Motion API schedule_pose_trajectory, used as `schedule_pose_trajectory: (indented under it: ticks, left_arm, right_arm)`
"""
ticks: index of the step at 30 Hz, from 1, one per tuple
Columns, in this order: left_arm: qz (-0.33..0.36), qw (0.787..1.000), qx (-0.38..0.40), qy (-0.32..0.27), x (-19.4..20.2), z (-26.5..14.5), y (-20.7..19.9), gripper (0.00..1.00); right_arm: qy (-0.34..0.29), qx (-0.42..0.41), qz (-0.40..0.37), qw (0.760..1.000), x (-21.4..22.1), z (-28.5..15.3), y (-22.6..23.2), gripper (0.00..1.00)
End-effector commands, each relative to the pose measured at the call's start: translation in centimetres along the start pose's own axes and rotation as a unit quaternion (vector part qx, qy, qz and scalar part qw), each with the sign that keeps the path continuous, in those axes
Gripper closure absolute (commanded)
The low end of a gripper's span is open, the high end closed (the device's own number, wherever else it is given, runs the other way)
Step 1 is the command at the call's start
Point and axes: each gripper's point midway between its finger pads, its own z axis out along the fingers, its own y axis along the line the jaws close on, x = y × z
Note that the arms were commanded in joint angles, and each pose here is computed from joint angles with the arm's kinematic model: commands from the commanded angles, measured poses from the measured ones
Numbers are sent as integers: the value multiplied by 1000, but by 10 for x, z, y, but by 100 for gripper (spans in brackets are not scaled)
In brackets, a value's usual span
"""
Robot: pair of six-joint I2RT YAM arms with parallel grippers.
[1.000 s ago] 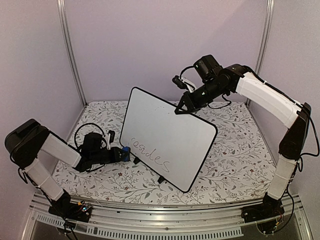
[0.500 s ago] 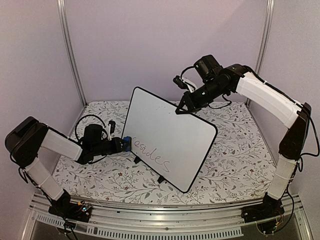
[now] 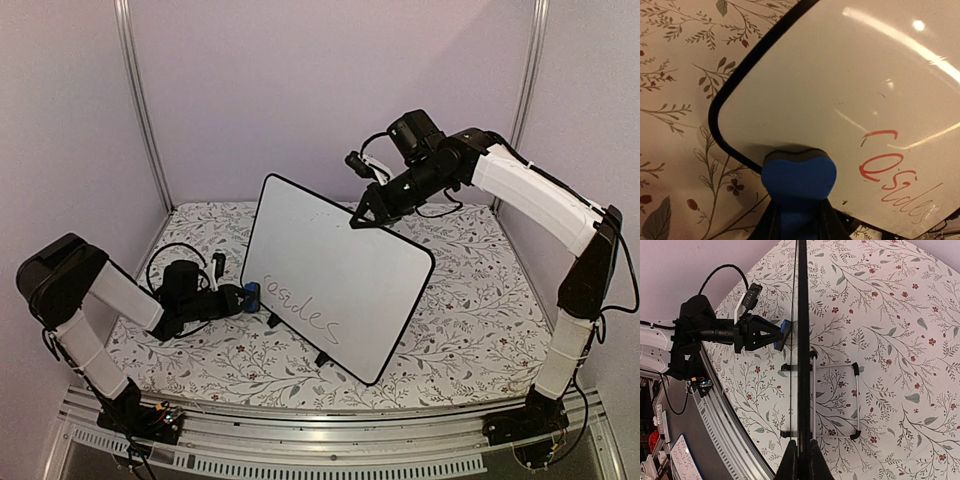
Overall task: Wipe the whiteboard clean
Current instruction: Erase the whiteboard from the whiteboard stand.
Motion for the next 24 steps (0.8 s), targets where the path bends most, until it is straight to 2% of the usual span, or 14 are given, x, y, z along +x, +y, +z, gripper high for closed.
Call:
schedule_pose_trajectory:
  ticks: [1, 9, 20, 24]
  left_arm:
    - [-15, 1000, 11, 2, 9, -4, 1, 100]
    - [-8, 1000, 12, -2, 4, -2, -7, 100]
    - [45, 998, 4, -45, -61, 6, -38, 100]
    - [49, 998, 8, -39, -60, 7, -44, 100]
  right_arm:
    - [60, -21, -25, 998, 31, 18, 11, 100]
    - [62, -20, -23, 998, 31, 19, 11, 100]
    - [61, -21, -24, 998, 31, 18, 11, 100]
    - [60, -21, -24, 998, 31, 17, 12, 100]
